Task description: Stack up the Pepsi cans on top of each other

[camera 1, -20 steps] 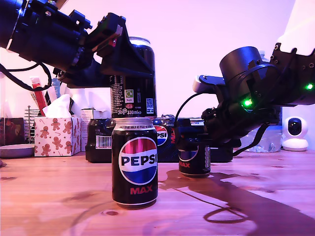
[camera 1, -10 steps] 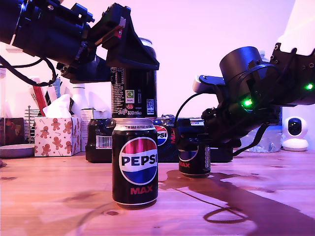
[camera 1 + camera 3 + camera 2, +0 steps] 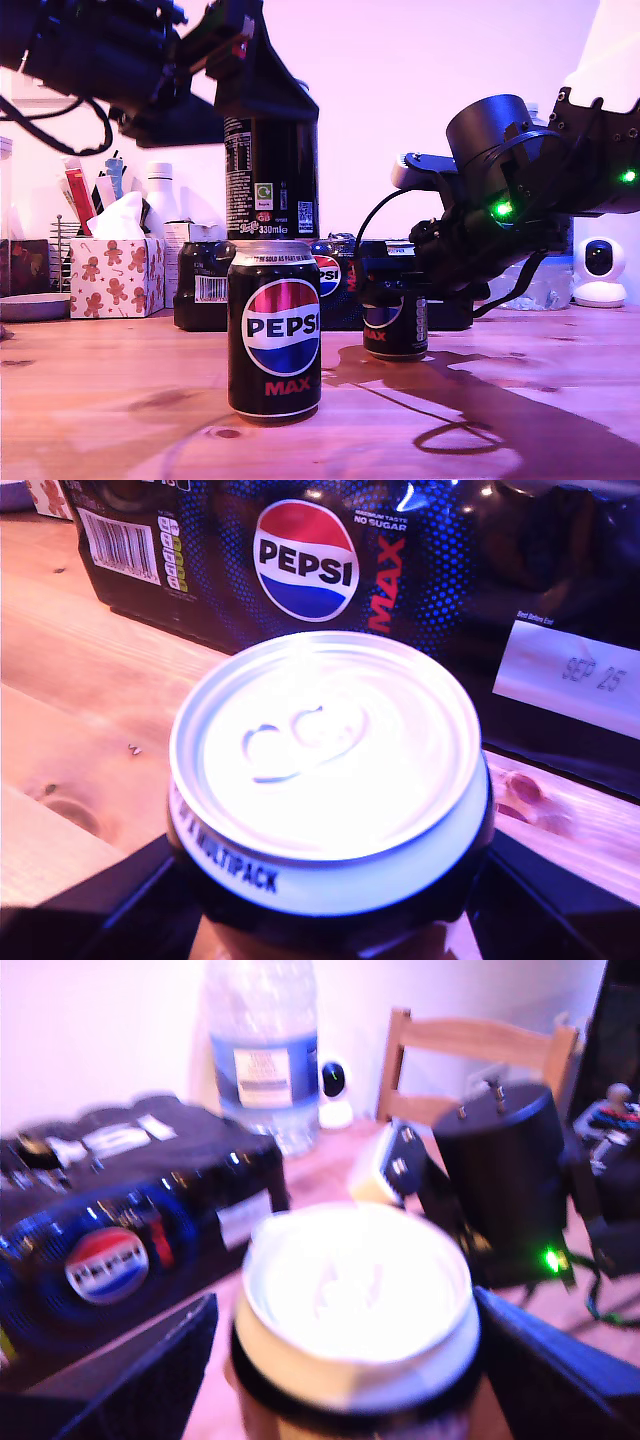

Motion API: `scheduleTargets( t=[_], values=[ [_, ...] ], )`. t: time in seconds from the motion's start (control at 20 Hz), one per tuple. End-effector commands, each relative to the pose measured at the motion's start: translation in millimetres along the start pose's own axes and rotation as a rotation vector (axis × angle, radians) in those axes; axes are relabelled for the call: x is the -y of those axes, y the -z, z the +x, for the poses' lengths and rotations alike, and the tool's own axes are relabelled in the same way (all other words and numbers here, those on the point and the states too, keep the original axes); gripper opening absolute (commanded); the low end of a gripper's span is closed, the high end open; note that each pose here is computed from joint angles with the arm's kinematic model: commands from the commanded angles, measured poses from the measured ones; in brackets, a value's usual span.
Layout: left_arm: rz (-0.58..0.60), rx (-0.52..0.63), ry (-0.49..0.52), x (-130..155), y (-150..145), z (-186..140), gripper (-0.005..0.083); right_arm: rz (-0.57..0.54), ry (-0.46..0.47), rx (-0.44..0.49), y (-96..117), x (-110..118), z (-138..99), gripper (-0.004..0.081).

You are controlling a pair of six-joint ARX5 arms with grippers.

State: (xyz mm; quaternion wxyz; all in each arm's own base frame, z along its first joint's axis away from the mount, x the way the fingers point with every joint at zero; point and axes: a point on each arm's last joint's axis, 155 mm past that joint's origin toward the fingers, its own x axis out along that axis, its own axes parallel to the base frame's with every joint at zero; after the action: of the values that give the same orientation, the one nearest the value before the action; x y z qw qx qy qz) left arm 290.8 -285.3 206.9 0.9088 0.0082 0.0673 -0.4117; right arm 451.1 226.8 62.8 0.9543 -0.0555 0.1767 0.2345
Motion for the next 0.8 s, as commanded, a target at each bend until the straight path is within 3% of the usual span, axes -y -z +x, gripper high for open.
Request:
scheduleTargets(
  t=[0.0, 0.75],
  values=[
    [0.016, 0.074, 0.002, 1.6, -24.6, -1.8, 0.0730, -0.005, 0.001, 0.044, -13.5, -0.2, -0.2, 0.0369],
    [0.089, 0.257, -0.024, -0.7, -90.3, -6.5, 0.0730, -0.006, 0.001, 0.043, -13.4, -0.2, -0.2, 0.0369]
  ],
)
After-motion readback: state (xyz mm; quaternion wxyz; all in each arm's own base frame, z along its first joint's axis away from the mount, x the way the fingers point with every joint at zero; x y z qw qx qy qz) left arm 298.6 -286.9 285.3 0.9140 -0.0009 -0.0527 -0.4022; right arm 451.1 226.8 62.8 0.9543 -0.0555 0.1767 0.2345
